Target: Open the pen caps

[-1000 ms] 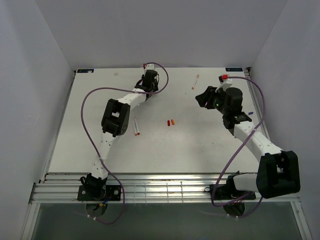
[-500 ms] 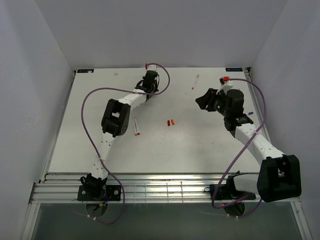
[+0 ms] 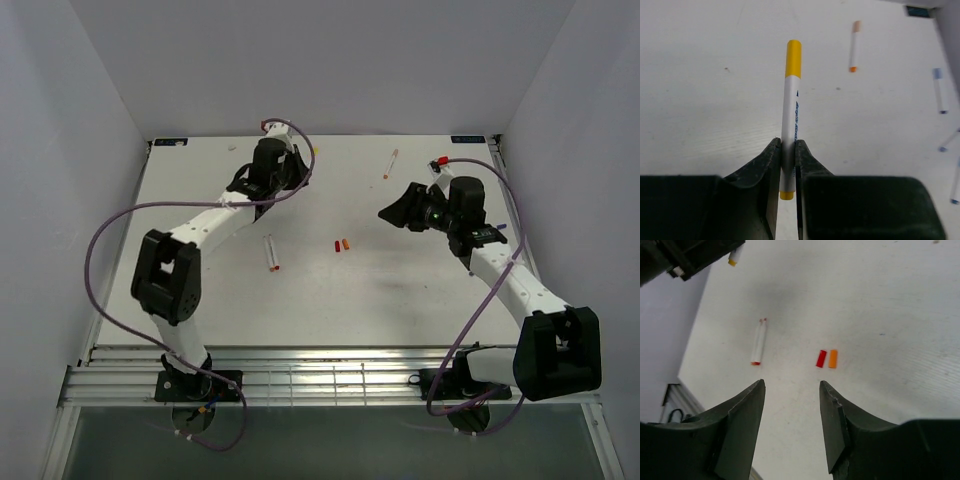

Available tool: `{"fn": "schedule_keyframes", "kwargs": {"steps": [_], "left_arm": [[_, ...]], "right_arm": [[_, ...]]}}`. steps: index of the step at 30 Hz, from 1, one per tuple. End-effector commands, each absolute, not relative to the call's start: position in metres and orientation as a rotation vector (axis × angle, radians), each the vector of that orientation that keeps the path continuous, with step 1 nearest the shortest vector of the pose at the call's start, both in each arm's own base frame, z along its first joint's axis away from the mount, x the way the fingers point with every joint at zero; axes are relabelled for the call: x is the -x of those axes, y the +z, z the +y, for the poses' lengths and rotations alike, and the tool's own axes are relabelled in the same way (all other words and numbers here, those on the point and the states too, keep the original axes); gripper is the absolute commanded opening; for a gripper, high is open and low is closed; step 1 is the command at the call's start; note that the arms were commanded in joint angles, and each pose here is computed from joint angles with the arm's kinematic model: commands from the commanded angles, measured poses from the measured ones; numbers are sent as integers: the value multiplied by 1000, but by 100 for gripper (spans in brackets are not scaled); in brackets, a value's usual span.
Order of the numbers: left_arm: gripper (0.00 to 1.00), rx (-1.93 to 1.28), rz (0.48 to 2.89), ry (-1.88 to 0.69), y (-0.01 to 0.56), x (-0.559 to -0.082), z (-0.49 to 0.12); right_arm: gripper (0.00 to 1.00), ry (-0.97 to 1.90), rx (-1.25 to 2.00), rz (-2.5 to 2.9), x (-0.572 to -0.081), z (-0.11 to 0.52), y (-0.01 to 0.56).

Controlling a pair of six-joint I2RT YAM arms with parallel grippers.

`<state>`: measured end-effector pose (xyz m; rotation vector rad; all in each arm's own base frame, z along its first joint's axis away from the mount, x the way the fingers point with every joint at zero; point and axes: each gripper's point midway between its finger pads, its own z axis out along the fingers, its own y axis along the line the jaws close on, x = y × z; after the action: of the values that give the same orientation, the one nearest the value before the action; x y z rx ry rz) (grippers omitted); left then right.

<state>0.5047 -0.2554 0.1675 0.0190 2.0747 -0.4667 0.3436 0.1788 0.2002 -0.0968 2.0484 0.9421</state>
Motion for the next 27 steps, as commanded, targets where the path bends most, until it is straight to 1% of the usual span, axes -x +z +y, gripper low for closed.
{"fn": "schedule_keyframes", "kwargs": {"steps": [1,2,4,5,6,7,8,9,12,17,24,27], "left_arm": [[0,-39,2041,-832,193,-428,-276],[0,-82,1997,-938,217,-403,-282],[0,-102,1992,-1039,220,-367,-291],[0,-100,2036,-1043,202,-348,-288],[0,-94,1997,-1076,220,-331,-287],[0,-98,1996,-1095,221,-317,-290],[0,-86,2025,-1095,208,-303,-286],[0,-81,1981,-1113,223,-291,-283],[0,-68,1952,-1139,228,-268,-279],[0,-75,1948,-1142,229,-255,-275],[0,-89,1958,-1142,226,-247,-274],[0,-89,1965,-1142,224,-247,-273]], "right_arm": [[54,1220,86,2060,-311,205,203],[54,1265,103,2043,-304,213,205],[55,1334,117,1992,-296,223,217],[56,1358,128,1995,-289,229,216],[60,1380,152,1954,-288,234,224],[62,1410,164,1949,-284,238,225],[63,1450,164,1954,-278,246,228],[64,1466,168,1954,-276,251,229],[64,1512,213,1939,-269,274,241],[63,1495,169,1950,-269,294,245],[54,1511,91,1886,-276,297,254],[52,1509,56,1857,-281,297,259]]}}
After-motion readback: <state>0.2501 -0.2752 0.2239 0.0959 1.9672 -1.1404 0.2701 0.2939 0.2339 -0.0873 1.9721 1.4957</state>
